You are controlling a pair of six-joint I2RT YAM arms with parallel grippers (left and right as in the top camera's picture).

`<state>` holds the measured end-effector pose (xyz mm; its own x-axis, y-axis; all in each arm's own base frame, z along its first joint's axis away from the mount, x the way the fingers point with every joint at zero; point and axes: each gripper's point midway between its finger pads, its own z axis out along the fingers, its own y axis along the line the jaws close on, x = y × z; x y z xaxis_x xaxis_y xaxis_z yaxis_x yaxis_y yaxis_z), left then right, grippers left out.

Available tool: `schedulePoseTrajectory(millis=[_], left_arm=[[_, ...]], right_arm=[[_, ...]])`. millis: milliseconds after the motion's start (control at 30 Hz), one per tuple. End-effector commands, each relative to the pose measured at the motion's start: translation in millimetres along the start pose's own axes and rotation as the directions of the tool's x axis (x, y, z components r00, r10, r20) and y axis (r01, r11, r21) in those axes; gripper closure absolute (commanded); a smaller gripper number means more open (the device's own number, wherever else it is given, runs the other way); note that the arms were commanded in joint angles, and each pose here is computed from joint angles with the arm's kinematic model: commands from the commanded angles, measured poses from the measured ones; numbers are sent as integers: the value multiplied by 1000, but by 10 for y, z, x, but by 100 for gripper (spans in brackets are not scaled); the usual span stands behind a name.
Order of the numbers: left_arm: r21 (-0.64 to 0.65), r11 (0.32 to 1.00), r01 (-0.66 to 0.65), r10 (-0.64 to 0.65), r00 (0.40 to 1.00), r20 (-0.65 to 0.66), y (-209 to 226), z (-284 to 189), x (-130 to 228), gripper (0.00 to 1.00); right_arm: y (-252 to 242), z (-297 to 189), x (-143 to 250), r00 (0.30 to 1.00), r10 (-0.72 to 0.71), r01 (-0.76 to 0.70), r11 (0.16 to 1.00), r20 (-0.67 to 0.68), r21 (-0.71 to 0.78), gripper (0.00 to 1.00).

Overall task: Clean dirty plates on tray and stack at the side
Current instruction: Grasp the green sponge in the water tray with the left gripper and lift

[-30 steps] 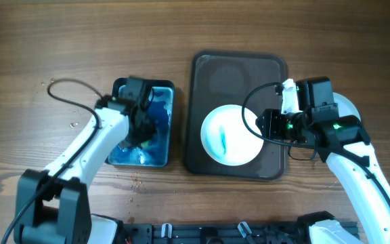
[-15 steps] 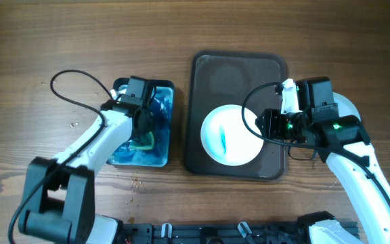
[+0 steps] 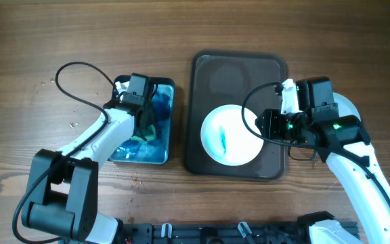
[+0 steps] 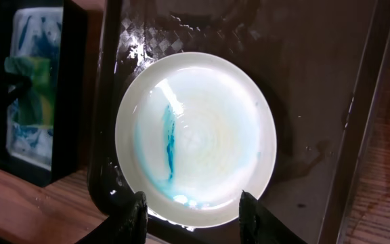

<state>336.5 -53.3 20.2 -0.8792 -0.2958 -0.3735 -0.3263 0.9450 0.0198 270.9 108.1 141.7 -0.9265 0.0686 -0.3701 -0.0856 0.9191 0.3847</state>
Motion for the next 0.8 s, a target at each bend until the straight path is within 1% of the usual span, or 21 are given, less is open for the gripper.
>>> schedulePoseTrajectory(millis=[0,33,67,167,200,233,333,400,433,500,533,567,600,633,700,767], left_arm=[[-18,999,-27,27,999,-20,10,-143,-75,29],[-17,999,-29,28,999,-32,11,-186,-69,8],[-18,999,-30,30,999,-37,14,-221,-71,1],[-17,999,-27,27,999,-25,16,-244,-103,0],[-21,1000,-23,23,1000,-13,21,-233,-134,2],[-22,1000,-18,18,1000,-3,24,-217,-158,10],[-9,1000,-8,8,1000,20,-6,-126,-194,19],[-5,1000,-6,6,1000,27,-30,7,-175,31],[-7,1000,-7,7,1000,25,-34,75,-153,34],[-16,1000,-8,8,1000,11,-27,207,-99,46],[-25,1000,-11,11,1000,-2,-17,260,-65,57],[-31,999,-14,14,1000,-12,-10,296,-39,63],[-36,999,-17,16,1000,-21,-5,325,-17,73],[-38,999,-18,17,1000,-25,-2,338,-6,78],[-38,999,-18,17,1000,-26,-2,337,-6,96],[-34,999,-17,16,1000,-20,-11,296,-38,96]], right_arm=[[53,-6,-5,1000,2,-2,1000,-2,-25,56],[53,-6,-5,1000,2,-2,1000,-2,-25,56],[53,-6,-5,1000,1,-1,1000,-2,-25,56],[53,-6,-6,1000,1,-1,1000,-2,-25,57],[53,-6,-6,1000,2,-2,1000,-2,-25,56],[53,-6,-6,1000,2,-2,1000,-2,-25,56],[52,-6,-5,1000,1,-1,1000,-2,-25,56],[53,-6,-6,1000,2,-2,1000,-2,-25,56],[53,-6,-6,1000,2,-2,1000,-2,-25,56],[53,-6,-6,1000,3,-3,1000,-2,-25,56],[52,-6,-5,1000,3,-3,1000,-2,-25,56],[53,-6,-4,1000,4,-4,1000,-3,-25,56],[53,-6,-4,1000,4,-5,1000,-3,-25,56],[53,-6,-4,1000,5,-5,1000,-3,-25,55],[52,-6,-5,1000,4,-4,1000,-2,-25,56],[53,-6,-5,1000,4,-4,1000,-2,-25,56]])
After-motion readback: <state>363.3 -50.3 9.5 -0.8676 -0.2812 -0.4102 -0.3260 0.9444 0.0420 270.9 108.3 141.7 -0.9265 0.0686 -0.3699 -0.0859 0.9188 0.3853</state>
